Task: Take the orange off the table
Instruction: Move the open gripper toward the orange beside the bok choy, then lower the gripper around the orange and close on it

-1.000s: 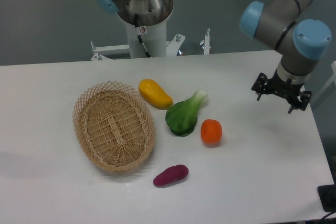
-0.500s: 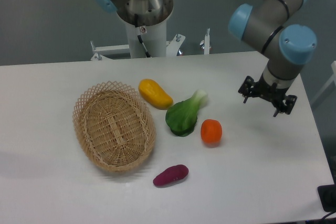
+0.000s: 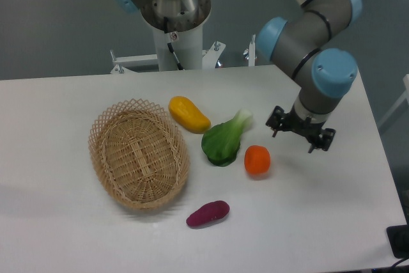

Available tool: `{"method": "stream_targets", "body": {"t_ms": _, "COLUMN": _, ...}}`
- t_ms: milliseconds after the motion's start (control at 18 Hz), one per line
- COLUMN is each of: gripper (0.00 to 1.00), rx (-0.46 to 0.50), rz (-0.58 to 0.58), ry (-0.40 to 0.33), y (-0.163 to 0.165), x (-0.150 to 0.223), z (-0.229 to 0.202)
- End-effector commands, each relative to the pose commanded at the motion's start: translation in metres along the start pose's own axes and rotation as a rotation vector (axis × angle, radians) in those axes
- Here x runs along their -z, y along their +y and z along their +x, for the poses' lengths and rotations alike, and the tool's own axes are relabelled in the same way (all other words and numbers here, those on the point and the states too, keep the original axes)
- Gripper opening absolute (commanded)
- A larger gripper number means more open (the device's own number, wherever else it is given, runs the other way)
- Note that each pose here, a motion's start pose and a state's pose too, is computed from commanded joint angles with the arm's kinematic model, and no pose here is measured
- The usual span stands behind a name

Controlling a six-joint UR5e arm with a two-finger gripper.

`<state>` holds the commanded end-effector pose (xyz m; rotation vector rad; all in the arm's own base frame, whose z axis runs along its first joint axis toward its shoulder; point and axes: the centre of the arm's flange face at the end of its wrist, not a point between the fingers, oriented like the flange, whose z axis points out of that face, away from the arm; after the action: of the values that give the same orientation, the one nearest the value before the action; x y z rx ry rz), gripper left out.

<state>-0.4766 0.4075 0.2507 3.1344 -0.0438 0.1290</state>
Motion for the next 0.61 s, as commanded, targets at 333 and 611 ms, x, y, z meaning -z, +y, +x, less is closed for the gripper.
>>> {"method": "stream_targets", "body": {"t_ms": 333, "gripper": 1.0, "rx": 0.046, "rz": 0.007, "ry": 0.035, "y": -0.018, "x": -0.016, "z": 0.015}}
{"method": "stream_targets", "body": {"t_ms": 611, "gripper": 1.0, "rx": 0.111, "rz": 0.047, "ry": -0.036, "y": -0.034, "x": -0.037, "z": 0.018}}
